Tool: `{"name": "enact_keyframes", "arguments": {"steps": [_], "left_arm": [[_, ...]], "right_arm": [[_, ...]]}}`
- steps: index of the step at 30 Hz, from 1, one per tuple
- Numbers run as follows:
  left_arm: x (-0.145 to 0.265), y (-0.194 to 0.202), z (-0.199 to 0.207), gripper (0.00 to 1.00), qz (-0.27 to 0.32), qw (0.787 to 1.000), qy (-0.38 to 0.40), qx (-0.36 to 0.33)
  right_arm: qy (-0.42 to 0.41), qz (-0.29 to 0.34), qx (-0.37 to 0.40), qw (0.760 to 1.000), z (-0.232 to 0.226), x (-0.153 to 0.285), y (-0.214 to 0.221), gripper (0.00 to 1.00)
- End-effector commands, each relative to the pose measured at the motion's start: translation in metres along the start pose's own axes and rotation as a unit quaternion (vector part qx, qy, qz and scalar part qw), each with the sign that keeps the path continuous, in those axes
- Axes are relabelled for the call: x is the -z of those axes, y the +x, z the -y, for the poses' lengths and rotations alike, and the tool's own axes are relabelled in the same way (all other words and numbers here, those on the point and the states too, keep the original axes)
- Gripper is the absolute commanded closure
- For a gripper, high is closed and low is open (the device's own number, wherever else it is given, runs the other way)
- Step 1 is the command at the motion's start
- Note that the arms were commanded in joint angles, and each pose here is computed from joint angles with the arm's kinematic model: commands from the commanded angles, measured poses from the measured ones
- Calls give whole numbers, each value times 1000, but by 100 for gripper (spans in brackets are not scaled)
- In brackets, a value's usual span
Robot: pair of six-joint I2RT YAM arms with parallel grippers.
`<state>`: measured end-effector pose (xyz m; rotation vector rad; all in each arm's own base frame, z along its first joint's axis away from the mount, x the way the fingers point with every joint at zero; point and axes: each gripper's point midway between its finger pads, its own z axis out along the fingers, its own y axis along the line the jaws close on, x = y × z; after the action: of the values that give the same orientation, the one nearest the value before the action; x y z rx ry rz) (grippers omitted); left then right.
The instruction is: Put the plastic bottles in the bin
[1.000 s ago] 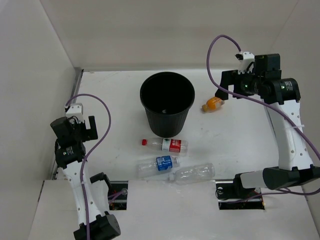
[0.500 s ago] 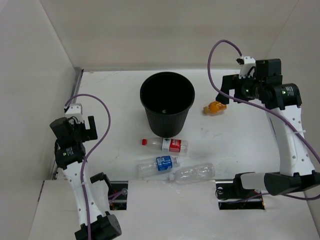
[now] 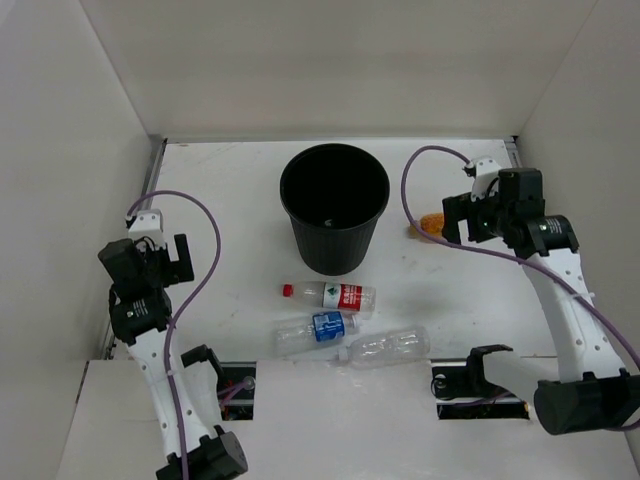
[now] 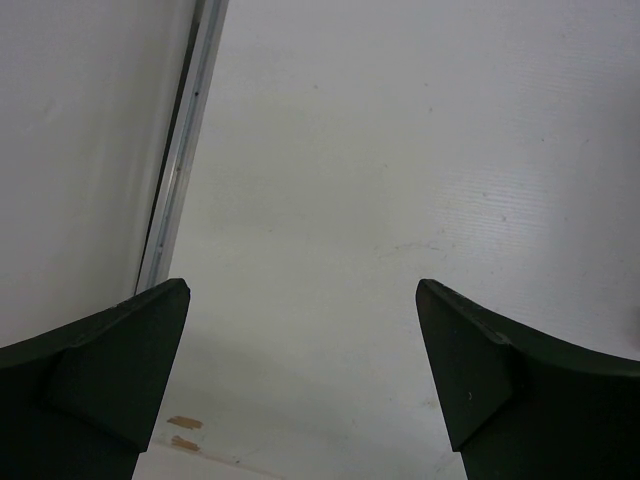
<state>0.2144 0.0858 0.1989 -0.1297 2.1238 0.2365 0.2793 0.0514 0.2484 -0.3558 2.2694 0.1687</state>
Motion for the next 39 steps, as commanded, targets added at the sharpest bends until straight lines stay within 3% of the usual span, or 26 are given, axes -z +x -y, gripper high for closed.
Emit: {"name": "enact_keyframes", "arguments": {"steps": [1,9,18,30,39], "left_arm": [[4,-2,-2,0,7,1000,-5,1],[15,-24,-8,0,30,999,-16,-9],[22,-31,-13,0,40,999,-26,-12],[26,-27,-17,0,37,999,-38,-13],[24,-27,-13,0,34,999,-27,-14]], "right_arm": [[47,30,40,998,29,-20,-9,0],[38,-31,103,993,55,-71,21,0],[31,-46,211,976,70,-97,26,0],[15,21,96,995,42,-77,24,0],[-97,47,4,994,-17,-39,30,0]]}}
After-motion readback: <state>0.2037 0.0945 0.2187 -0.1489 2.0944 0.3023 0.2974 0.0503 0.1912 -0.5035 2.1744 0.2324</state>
